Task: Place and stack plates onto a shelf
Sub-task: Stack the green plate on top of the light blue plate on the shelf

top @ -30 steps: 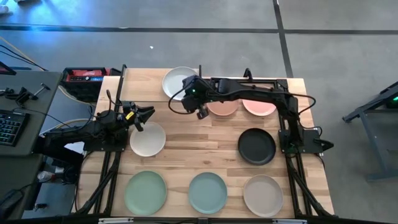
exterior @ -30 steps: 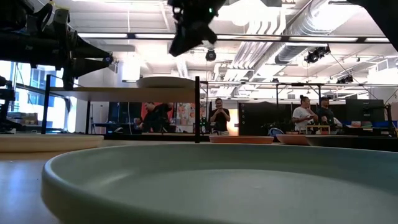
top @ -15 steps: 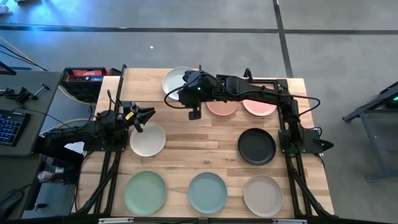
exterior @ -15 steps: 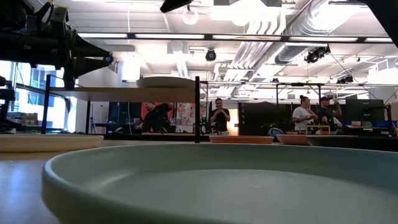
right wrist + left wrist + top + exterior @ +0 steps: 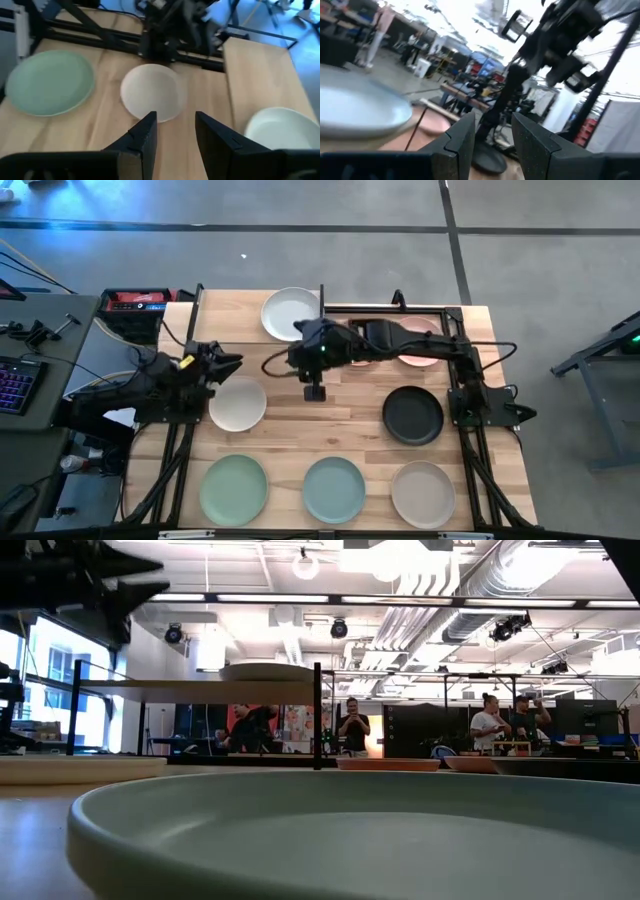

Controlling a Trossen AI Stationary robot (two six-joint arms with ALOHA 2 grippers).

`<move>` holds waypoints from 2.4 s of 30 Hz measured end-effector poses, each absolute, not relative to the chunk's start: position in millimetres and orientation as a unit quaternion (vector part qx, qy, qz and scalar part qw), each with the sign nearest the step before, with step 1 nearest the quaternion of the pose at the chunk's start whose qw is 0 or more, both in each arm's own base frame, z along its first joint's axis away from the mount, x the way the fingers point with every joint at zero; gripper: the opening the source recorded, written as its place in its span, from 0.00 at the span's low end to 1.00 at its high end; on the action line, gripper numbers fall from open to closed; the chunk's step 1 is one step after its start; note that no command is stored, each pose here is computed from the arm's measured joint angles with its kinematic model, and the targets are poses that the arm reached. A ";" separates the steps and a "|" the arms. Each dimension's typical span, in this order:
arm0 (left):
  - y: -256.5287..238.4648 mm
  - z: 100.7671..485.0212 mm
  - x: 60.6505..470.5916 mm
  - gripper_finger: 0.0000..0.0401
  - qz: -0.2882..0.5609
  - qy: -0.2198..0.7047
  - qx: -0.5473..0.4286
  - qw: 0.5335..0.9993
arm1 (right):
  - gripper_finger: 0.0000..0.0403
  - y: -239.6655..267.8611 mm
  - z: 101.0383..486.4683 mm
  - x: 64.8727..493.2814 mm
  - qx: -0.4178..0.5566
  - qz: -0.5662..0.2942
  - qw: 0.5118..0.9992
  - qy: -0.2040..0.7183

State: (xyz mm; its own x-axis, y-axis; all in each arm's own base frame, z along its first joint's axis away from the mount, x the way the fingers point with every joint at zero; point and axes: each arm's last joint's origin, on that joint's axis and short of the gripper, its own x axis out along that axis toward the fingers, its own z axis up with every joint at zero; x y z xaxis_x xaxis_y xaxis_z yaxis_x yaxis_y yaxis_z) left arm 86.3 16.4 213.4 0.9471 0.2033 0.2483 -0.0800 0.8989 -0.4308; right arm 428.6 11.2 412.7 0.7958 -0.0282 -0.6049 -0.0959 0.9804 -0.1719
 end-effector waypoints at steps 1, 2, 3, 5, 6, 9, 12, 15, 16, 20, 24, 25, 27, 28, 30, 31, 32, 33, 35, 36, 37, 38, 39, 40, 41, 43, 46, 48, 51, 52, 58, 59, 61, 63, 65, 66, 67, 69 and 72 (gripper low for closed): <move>15.8 218.9 84.8 0.30 0.068 -0.148 -0.206 0.965 | 0.28 16.4 412.7 428.5 -0.096 0.022 0.943 0.318; 15.2 224.0 83.6 0.30 0.062 -0.148 -0.200 0.967 | 0.28 21.3 412.7 428.2 -0.092 0.024 0.943 0.318; 14.6 228.4 82.6 0.30 0.057 -0.145 -0.196 0.968 | 0.28 25.7 412.8 428.0 -0.094 0.022 0.943 0.318; 13.7 237.0 81.5 0.30 0.048 -0.130 -0.188 0.972 | 0.28 34.1 412.9 427.4 -0.092 0.014 0.944 0.317; 13.4 241.5 81.2 0.30 0.046 -0.121 -0.187 0.974 | 0.28 38.2 412.9 427.0 -0.093 0.010 0.944 0.317; 12.9 255.4 81.6 0.30 0.047 -0.080 -0.183 0.979 | 0.28 48.3 413.0 425.9 -0.092 0.000 0.944 0.316; 12.2 269.0 83.4 0.30 0.040 -0.024 -0.169 0.984 | 0.28 56.0 413.0 425.0 -0.083 -0.006 0.945 0.315; 11.0 281.3 84.3 0.30 0.027 0.041 -0.157 0.986 | 0.28 61.1 413.0 424.2 -0.073 -0.011 0.946 0.315; 10.6 285.4 84.5 0.30 0.022 0.063 -0.153 0.986 | 0.28 62.5 412.9 424.0 -0.068 -0.011 0.947 0.315; 9.2 299.3 85.5 0.30 0.002 0.136 -0.145 0.980 | 0.28 65.6 412.0 422.9 -0.050 -0.014 0.946 0.320; 8.2 309.2 89.4 0.30 -0.012 0.188 -0.145 0.971 | 0.28 67.1 408.7 421.2 -0.040 -0.017 0.941 0.335; 7.7 311.3 90.9 0.30 -0.019 0.197 -0.144 0.970 | 0.28 67.1 407.9 420.5 -0.040 -0.017 0.940 0.339; 6.2 312.3 93.8 0.30 -0.031 0.222 -0.148 0.963 | 0.28 67.0 406.4 419.2 -0.042 -0.017 0.936 0.349; 5.5 312.9 95.9 0.30 -0.036 0.231 -0.149 0.961 | 0.28 66.8 405.6 418.6 -0.043 -0.017 0.934 0.354; 3.4 312.9 100.3 0.30 -0.045 0.252 -0.154 0.955 | 0.28 66.6 404.3 417.5 -0.044 -0.017 0.931 0.362; 2.0 311.5 102.7 0.30 -0.050 0.265 -0.158 0.950 | 0.28 66.5 403.8 417.0 -0.045 -0.017 0.930 0.366; 0.3 310.0 105.2 0.30 -0.054 0.278 -0.166 0.945 | 0.28 66.4 403.1 416.3 -0.046 -0.017 0.928 0.370; -1.8 308.5 108.2 0.30 -0.061 0.290 -0.171 0.940 | 0.28 66.3 402.4 415.7 -0.047 -0.016 0.926 0.375; -7.0 303.8 115.0 0.30 -0.074 0.320 -0.182 0.927 | 0.28 66.1 400.9 414.2 -0.050 -0.016 0.922 0.385; -10.1 301.4 119.2 0.30 -0.081 0.335 -0.184 0.921 | 0.28 66.0 400.3 413.5 -0.054 -0.015 0.919 0.389; -13.4 299.3 123.3 0.30 -0.089 0.347 -0.187 0.915 | 0.28 65.6 399.5 412.7 -0.060 -0.013 0.917 0.395; -16.9 296.9 127.3 0.30 -0.097 0.360 -0.187 0.909 | 0.28 65.4 398.7 411.9 -0.066 -0.011 0.914 0.400; -20.7 294.0 131.3 0.30 -0.105 0.374 -0.185 0.903 | 0.28 65.2 398.1 411.2 -0.073 -0.008 0.912 0.405; -24.5 291.2 135.2 0.30 -0.112 0.388 -0.183 0.896 | 0.28 65.1 397.4 410.4 -0.076 -0.007 0.909 0.409; -28.4 288.7 138.7 0.30 -0.119 0.400 -0.182 0.890 | 0.28 65.0 396.8 409.7 -0.078 -0.007 0.907 0.414; -36.3 283.0 145.4 0.30 -0.132 0.425 -0.175 0.878 | 0.28 64.7 395.4 408.1 -0.080 -0.006 0.902 0.424; -47.3 274.7 153.8 0.30 -0.141 0.458 -0.177 0.860 | 0.28 64.4 393.9 406.5 -0.082 -0.006 0.897 0.434; -54.5 269.0 158.5 0.30 -0.142 0.481 -0.180 0.846 | 0.28 64.3 393.2 405.6 -0.083 -0.006 0.894 0.440; -66.1 260.3 164.0 0.30 -0.144 0.511 -0.176 0.829 | 0.28 64.1 392.1 404.3 -0.084 -0.006 0.890 0.447; -70.0 257.3 165.7 0.30 -0.145 0.521 -0.174 0.823 | 0.28 64.0 391.8 403.9 -0.085 -0.006 0.889 0.449; -91.5 236.3 175.1 0.30 -0.130 0.573 -0.140 0.797 | 0.28 64.6 391.0 402.8 -0.079 0.007 0.886 0.456; -94.3 232.4 176.8 0.30 -0.127 0.582 -0.135 0.792 | 0.28 64.8 391.0 402.8 -0.078 0.009 0.886 0.456; -99.6 225.2 180.3 0.30 -0.125 0.597 -0.130 0.782 | 0.28 65.1 390.9 402.8 -0.076 0.013 0.886 0.457; -105.1 218.5 183.8 0.30 -0.124 0.608 -0.127 0.774 | 0.28 65.4 390.9 402.7 -0.075 0.016 0.886 0.457; -109.8 212.3 186.7 0.30 -0.123 0.617 -0.122 0.768 | 0.28 65.4 390.8 402.6 -0.075 0.016 0.886 0.458; -112.3 209.4 188.6 0.30 -0.125 0.619 -0.120 0.766 | 0.28 65.3 390.7 402.4 -0.075 0.016 0.885 0.459; -114.4 206.6 189.7 0.30 -0.124 0.623 -0.117 0.763 | 0.28 65.3 390.5 402.3 -0.075 0.016 0.885 0.460; -117.2 200.8 190.8 0.30 -0.118 0.636 -0.113 0.754 | 0.28 65.3 390.4 402.2 -0.075 0.016 0.884 0.460; -120.8 192.8 193.1 0.30 -0.108 0.650 -0.111 0.744 | 0.28 65.2 390.1 401.7 -0.076 0.016 0.883 0.463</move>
